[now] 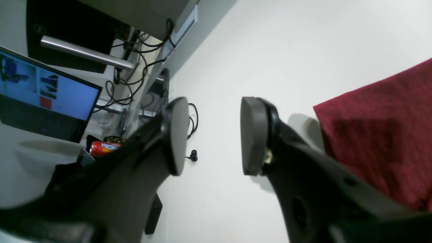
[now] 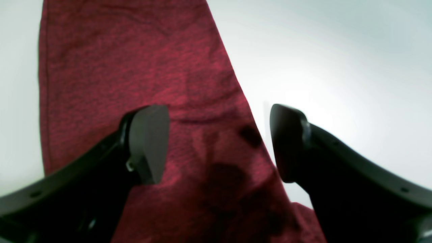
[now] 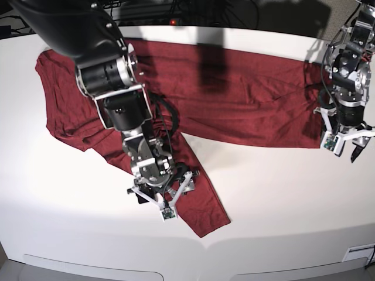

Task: Fold the T-shirt properly
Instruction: 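Lift the sleeve with the right gripper and lay it across the shirt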

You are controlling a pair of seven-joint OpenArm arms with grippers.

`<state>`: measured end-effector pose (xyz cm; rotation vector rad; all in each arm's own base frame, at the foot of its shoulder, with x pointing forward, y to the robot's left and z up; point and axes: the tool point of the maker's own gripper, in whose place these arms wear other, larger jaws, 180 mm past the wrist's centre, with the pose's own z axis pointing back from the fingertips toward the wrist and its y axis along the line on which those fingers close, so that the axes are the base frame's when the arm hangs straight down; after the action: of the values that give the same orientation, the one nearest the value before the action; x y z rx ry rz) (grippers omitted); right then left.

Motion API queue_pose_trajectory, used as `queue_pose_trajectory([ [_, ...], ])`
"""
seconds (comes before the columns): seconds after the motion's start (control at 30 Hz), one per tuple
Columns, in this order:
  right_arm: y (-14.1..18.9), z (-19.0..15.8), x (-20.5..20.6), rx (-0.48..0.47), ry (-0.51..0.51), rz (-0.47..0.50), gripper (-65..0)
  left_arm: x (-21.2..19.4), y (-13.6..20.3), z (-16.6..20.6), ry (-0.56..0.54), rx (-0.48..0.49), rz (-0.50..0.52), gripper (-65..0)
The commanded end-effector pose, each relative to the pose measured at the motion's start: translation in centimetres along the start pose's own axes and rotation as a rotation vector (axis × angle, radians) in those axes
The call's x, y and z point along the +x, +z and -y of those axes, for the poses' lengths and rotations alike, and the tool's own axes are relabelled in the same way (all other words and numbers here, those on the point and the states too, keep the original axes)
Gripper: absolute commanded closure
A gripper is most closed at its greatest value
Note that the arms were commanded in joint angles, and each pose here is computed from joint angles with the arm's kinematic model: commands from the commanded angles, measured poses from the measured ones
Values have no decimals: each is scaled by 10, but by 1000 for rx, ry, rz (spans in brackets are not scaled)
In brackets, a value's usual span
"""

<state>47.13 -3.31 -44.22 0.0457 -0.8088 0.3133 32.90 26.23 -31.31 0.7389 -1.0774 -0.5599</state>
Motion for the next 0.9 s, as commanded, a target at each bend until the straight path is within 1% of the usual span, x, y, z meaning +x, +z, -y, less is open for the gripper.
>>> queue_pose_trajectory([
  [0.0,1,-6,13,11,4,23,-457,11,-2,-16,-9,49,43,-249],
  [0.07,0,-22,8,49,8,20,-457,11,-2,-16,-9,49,44,-249],
  [0.17,2,-57,10,148,28,29,-457,12,-2,-16,-9,49,47,-249],
  [0.2,3,-65,13,169,39,37,-457,12,-2,-16,-9,49,47,-249],
  [0.27,3,-66,16,172,47,48,-457,12,-2,-16,-9,49,46,-249],
  [0.33,7,-80,25,237,29,84,-457,11,-2,-15,-6,48,41,-249],
  [0.37,7,-81,25,240,44,85,-457,10,-2,-15,-6,48,36,-249],
  [0.47,8,-92,22,260,118,78,-457,8,-2,-15,-6,48,25,-249],
  [0.5,9,-100,19,290,152,73,-457,8,-2,-15,-6,48,25,-249],
  [0.53,12,-109,15,329,208,66,-457,9,-2,-15,-5,48,26,-249],
  [0.63,22,-139,2,473,336,42,-457,9,-2,-13,3,46,24,-249],
  [0.77,32,-162,-11,573,429,25,-457,9,-1,-13,4,46,24,-249],
  [0.87,42,-179,-10,643,472,43,-457,10,-1,-13,5,46,26,-249],
])
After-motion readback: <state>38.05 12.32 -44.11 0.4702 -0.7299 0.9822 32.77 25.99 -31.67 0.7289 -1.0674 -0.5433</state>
